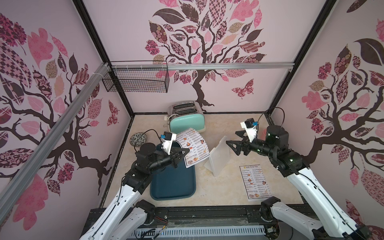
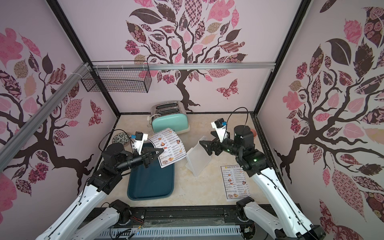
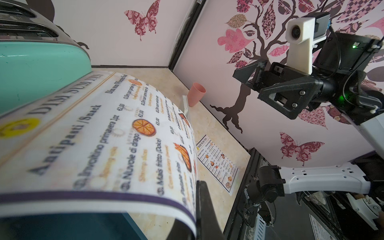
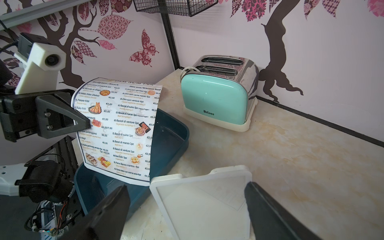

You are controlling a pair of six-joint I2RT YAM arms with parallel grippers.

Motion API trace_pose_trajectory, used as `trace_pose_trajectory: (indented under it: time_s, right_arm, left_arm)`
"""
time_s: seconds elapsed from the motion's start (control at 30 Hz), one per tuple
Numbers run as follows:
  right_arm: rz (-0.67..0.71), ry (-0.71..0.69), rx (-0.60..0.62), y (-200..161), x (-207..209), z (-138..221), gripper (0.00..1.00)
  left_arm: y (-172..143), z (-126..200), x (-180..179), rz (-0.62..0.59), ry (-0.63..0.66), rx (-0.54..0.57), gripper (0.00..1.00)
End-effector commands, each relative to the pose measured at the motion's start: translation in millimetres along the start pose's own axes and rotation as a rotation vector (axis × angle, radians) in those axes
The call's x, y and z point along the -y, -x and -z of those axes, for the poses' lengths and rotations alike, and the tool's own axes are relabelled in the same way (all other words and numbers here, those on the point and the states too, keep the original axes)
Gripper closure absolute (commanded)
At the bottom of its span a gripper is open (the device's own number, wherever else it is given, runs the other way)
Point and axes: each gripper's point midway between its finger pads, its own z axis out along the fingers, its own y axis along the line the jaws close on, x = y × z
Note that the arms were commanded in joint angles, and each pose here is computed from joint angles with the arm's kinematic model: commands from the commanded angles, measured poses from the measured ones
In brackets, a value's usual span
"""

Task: Replace the menus in the menu holders
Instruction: Insert the menu into the menu holder.

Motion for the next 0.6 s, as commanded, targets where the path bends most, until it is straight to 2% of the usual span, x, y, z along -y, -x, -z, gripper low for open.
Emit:
trace_pose_trajectory:
  time_s: [0.0, 0.57]
  right_arm:
    - [0.018, 0.011, 0.029, 9.8, -5.0, 5.7, 0.08]
    - [0.018, 0.010, 0.034, 12.2, -4.1, 4.2, 0.08]
  left_arm:
    - [3.9, -1.1, 4.3, -0.012, -0.020, 0.010, 1.00]
    - [7.3, -11.6, 0.1, -0.016, -0.021, 0.005, 1.00]
